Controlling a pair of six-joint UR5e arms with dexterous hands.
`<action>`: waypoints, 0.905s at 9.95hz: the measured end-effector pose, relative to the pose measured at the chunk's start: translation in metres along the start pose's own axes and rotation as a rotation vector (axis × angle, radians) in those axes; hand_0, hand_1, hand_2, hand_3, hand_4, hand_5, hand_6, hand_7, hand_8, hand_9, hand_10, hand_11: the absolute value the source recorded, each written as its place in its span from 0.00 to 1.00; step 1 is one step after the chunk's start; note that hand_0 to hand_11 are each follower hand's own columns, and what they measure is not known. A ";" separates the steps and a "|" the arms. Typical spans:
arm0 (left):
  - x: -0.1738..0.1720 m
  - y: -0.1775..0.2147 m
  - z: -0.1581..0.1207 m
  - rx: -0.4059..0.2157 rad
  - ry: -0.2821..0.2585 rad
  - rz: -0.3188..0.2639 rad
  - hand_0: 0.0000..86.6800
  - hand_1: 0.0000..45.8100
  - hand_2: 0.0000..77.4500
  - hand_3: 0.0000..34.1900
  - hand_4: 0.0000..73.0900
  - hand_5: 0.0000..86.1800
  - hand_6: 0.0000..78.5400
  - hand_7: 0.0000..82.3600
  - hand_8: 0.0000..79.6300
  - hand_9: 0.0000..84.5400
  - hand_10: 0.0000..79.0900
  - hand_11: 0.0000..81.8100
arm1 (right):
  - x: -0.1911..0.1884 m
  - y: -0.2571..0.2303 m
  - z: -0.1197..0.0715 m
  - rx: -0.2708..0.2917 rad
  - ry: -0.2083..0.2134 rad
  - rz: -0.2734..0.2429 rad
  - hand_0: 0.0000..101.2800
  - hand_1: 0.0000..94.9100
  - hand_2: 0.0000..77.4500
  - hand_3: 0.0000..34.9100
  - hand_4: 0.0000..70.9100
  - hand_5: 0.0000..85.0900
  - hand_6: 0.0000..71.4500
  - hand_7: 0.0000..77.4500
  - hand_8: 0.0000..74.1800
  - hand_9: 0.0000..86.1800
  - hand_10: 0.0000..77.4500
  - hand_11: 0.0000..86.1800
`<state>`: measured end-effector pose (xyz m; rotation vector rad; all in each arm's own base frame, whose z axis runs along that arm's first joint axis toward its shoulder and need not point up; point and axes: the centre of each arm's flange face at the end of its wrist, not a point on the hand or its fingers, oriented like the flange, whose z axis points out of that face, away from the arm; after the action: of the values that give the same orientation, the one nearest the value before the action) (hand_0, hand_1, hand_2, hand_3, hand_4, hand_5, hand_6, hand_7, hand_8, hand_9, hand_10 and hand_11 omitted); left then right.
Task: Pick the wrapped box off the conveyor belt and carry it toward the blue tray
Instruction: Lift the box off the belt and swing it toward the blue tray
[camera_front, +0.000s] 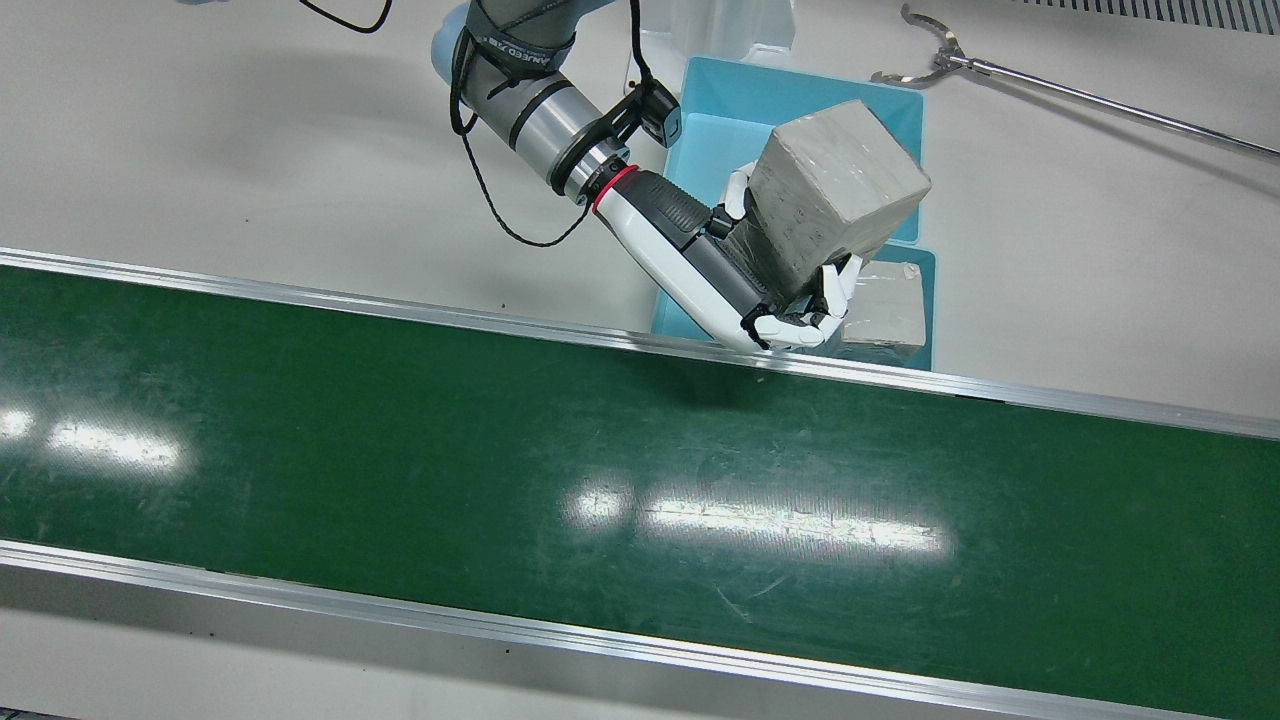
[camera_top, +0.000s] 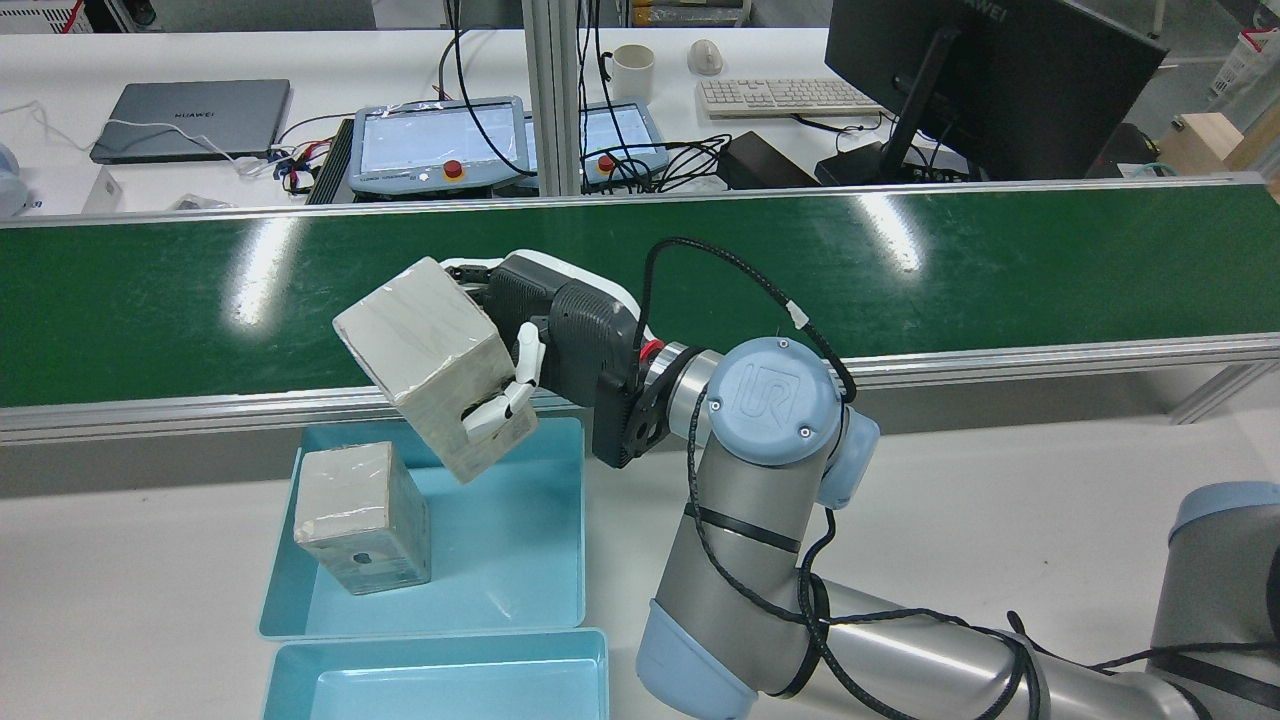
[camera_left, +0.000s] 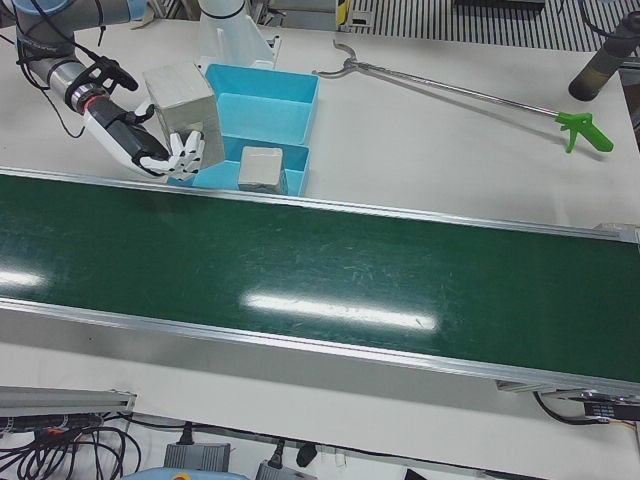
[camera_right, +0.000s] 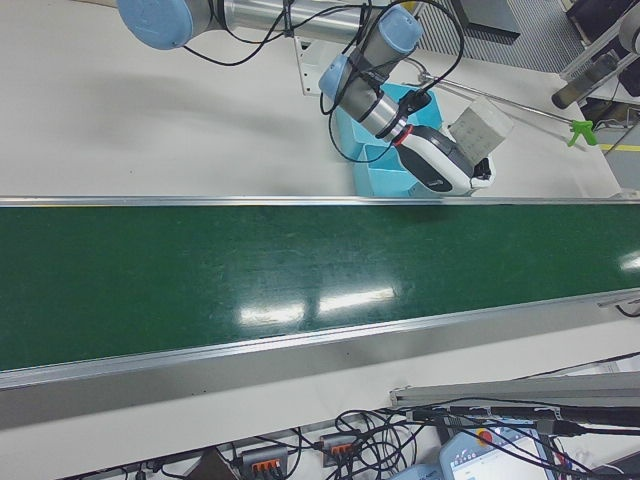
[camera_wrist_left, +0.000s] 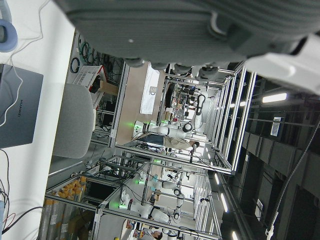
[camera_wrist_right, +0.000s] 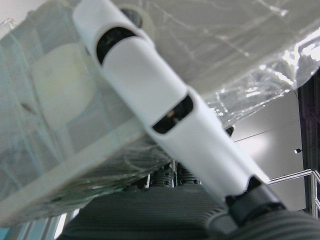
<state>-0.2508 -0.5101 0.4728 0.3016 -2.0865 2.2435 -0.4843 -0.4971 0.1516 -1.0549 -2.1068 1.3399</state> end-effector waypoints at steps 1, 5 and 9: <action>0.000 0.000 0.000 0.000 0.000 0.000 0.00 0.00 0.01 0.00 0.00 0.01 0.01 0.01 0.01 0.00 0.01 0.01 | 0.002 -0.001 0.002 0.003 0.012 0.008 0.59 0.02 0.44 0.00 0.42 0.75 0.66 0.42 0.60 0.47 0.17 0.66; 0.000 0.000 0.000 0.000 0.000 0.000 0.00 0.00 0.01 0.00 0.00 0.01 0.01 0.01 0.01 0.01 0.01 0.01 | 0.005 0.006 0.007 -0.030 0.034 0.059 0.57 0.02 0.44 0.10 0.23 0.54 0.30 0.34 0.07 0.14 0.00 0.15; 0.000 0.000 0.000 0.000 0.000 0.000 0.00 0.00 0.01 0.00 0.00 0.01 0.01 0.01 0.01 0.00 0.01 0.01 | 0.006 0.013 0.008 -0.056 0.049 0.088 0.54 0.27 0.32 0.41 0.15 0.28 0.12 0.18 0.00 0.02 0.00 0.01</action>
<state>-0.2508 -0.5101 0.4728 0.3016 -2.0865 2.2435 -0.4891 -0.4939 0.1359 -1.2045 -2.0952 1.2882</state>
